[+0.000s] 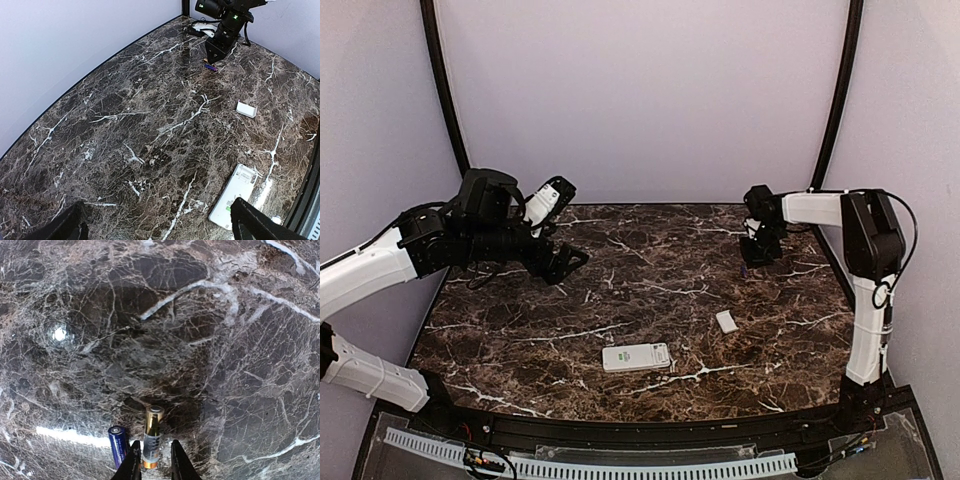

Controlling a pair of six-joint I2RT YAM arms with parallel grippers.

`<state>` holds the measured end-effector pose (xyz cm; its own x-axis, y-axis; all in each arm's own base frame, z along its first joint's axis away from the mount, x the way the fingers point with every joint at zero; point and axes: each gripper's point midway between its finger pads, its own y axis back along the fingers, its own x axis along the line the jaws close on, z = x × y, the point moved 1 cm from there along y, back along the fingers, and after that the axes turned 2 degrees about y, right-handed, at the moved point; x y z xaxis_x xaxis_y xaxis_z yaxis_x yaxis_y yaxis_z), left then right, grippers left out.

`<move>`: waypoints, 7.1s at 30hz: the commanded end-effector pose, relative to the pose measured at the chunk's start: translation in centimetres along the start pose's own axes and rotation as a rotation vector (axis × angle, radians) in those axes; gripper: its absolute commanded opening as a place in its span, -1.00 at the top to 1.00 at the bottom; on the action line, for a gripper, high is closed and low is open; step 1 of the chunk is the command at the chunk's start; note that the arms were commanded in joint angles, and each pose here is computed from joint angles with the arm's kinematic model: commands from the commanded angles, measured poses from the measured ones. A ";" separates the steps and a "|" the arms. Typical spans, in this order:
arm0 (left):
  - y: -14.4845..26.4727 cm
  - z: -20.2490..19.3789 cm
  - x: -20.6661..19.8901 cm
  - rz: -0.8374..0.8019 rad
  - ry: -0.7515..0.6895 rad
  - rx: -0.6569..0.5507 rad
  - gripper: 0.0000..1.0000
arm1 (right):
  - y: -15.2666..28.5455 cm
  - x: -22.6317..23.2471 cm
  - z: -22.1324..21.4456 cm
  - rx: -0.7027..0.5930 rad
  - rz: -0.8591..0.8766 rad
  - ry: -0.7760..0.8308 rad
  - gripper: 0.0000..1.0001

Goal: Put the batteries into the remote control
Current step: Pick up the battery at the center of the board, then hold the remote control without batteries at the center of the board, then place the battery in the battery compartment.

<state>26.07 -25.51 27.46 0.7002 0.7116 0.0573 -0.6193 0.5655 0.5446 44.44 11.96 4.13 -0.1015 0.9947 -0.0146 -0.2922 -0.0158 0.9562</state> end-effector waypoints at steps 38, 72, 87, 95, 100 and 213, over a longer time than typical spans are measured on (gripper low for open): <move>-3.5 -12.5 -6.5 -0.257 -0.416 0.305 -0.98 | 15.4 13.3 -10.6 0.032 0.385 0.200 1.00; -11.8 -22.4 -10.4 -0.392 -0.463 0.582 -0.75 | 14.5 21.7 -22.8 0.120 0.558 0.308 1.00; -11.4 -20.8 -13.4 -0.444 -0.377 0.601 0.08 | 13.9 22.7 -22.2 0.130 0.568 0.292 1.00; -12.5 -19.4 -14.8 -0.349 -0.201 0.602 0.10 | 14.1 23.2 -21.4 0.194 0.573 0.396 1.00; -12.4 -21.3 -16.5 -0.291 -0.186 0.675 -0.07 | 13.8 22.8 -23.1 0.257 0.605 0.384 1.00; -13.2 -26.3 -18.2 -0.450 -0.148 0.684 -0.11 | 12.1 24.1 -18.8 0.396 0.598 0.392 0.29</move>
<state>15.39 -39.26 2.59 0.9106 0.3927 -0.1288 -0.1173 0.5445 0.8305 20.21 33.89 6.10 -0.4532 0.7726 0.4445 0.2916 -0.3427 0.8930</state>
